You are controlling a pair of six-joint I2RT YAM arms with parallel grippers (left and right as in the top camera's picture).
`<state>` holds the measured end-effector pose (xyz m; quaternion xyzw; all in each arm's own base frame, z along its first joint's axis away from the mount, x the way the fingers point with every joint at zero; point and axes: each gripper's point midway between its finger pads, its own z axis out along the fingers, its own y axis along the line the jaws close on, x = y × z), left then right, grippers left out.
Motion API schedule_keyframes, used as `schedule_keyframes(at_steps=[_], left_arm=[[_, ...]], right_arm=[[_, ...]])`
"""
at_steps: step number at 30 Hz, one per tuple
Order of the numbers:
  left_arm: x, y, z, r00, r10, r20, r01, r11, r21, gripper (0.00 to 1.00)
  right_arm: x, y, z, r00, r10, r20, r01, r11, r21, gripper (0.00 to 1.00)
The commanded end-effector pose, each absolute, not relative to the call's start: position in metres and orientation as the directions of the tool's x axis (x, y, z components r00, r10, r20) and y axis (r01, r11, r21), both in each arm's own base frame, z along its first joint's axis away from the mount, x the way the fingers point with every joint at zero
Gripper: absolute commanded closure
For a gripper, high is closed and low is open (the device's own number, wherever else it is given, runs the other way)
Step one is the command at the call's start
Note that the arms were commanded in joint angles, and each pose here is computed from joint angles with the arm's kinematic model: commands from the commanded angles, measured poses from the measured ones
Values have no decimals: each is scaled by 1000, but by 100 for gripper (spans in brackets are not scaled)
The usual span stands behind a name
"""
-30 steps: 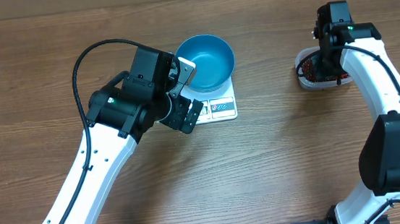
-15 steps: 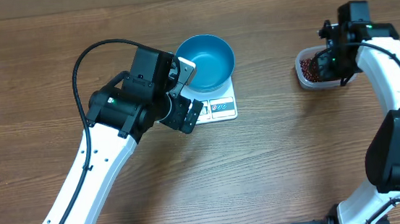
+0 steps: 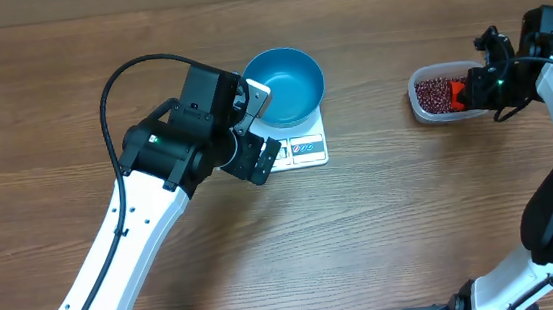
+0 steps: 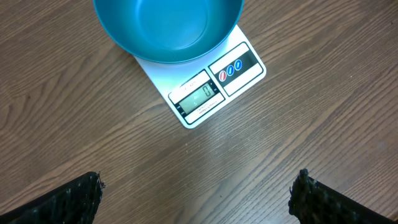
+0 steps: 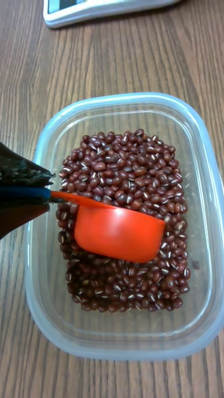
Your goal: Scoop item into bowl and weigh 150g on scale
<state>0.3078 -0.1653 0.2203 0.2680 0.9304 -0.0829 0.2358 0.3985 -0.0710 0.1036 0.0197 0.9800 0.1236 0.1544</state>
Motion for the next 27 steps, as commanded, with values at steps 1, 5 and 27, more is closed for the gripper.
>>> schedule_keyframes(at_steps=[1,5,27], left_arm=[[307,-167,216,-738,479,-475,558,829,-32,1],[307,-167,216,-738,479,-475,559,829,-32,0],[307,-167,216,-738,479,-475,559,829,-32,0]], right_arm=[[403,-58,107,-946,56,-320,-52,946,321,96],[400,-54,104,-948,47,-315,-67,938,340,97],[399,-47,89,-958,100,-269,-38,884,465,96]])
